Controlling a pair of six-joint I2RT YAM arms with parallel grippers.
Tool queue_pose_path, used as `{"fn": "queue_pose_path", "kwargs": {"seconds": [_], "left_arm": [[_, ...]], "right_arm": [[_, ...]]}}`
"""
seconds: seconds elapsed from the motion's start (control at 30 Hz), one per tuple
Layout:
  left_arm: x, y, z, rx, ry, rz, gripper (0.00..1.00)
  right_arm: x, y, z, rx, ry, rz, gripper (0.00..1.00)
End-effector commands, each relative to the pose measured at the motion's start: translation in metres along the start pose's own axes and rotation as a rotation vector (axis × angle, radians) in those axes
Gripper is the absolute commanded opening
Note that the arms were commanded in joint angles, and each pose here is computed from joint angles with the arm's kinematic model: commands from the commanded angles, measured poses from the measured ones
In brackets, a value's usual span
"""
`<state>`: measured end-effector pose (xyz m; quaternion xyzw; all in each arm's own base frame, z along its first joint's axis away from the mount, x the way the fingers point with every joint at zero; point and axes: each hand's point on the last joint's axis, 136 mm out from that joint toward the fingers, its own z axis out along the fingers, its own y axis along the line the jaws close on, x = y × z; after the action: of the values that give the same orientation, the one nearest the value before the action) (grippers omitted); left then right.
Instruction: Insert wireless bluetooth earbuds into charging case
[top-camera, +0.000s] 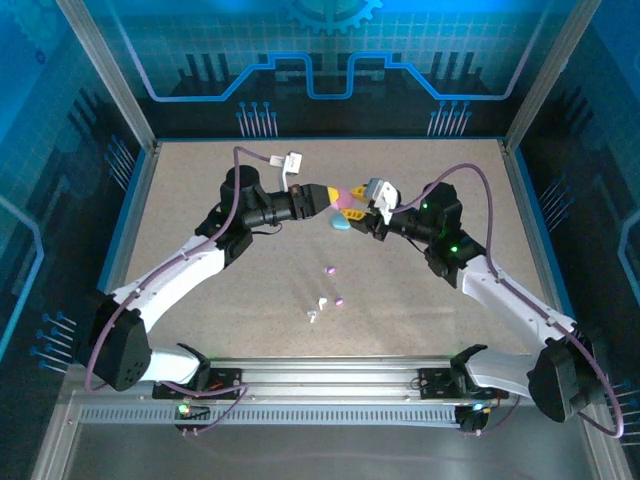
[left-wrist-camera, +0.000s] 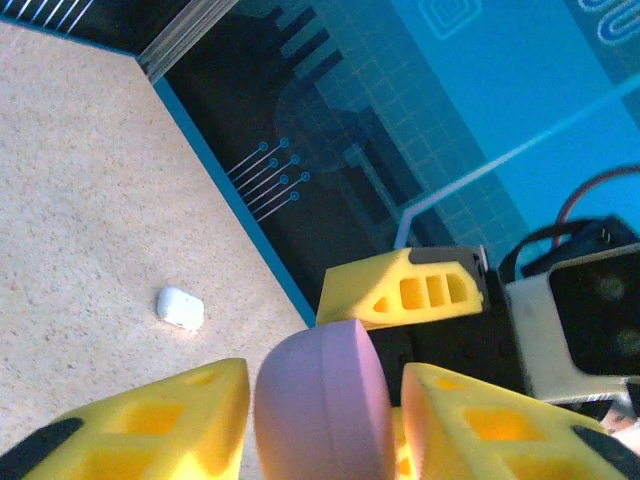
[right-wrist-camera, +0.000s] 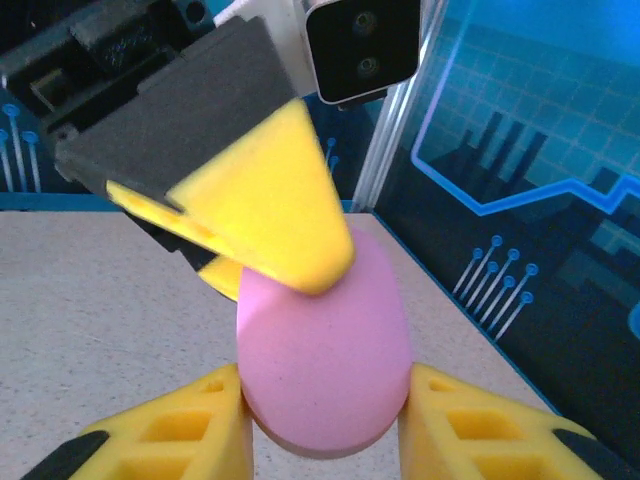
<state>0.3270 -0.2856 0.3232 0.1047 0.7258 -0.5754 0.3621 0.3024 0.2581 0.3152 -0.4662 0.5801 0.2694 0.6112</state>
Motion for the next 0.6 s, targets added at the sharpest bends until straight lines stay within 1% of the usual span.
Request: {"fn": "queue_pose_path", "kwargs": {"seconds": [0.0, 0.03, 0.1, 0.2, 0.27, 0.33, 0.43, 0.57], "left_arm": [[0.005, -0.017, -0.009, 0.040, 0.001, 0.248, 0.53], [0.007, -0.019, -0.011, 0.051, 0.002, 0.309, 0.57], [0.010, -0.024, -0.013, 0.079, 0.004, 0.418, 0.61], [0.015, -0.032, -0.017, 0.126, -0.006, 0.564, 0.65], [0.019, -0.035, -0.019, 0.155, -0.018, 0.647, 0.66], [0.023, -0.039, -0.020, 0.193, -0.025, 0.724, 0.66], [0.027, -0.043, -0.021, 0.225, -0.016, 0.793, 0.63], [0.032, -0.044, -0.021, 0.242, 0.003, 0.844, 0.58]], "right_arm": [[-0.010, 0.012, -0.002, -0.134, -0.008, 0.076, 0.36], [-0.010, 0.014, -0.002, -0.160, -0.003, 0.094, 0.36], [-0.012, 0.018, -0.002, -0.207, 0.003, 0.124, 0.36], [-0.012, 0.022, -0.002, -0.270, 0.019, 0.177, 0.36], [-0.013, 0.023, -0.003, -0.298, 0.033, 0.212, 0.36], [-0.014, 0.023, -0.003, -0.325, 0.044, 0.241, 0.36], [-0.016, 0.025, -0.003, -0.366, 0.055, 0.272, 0.36], [-0.016, 0.026, -0.002, -0.398, 0.069, 0.290, 0.35]]}}
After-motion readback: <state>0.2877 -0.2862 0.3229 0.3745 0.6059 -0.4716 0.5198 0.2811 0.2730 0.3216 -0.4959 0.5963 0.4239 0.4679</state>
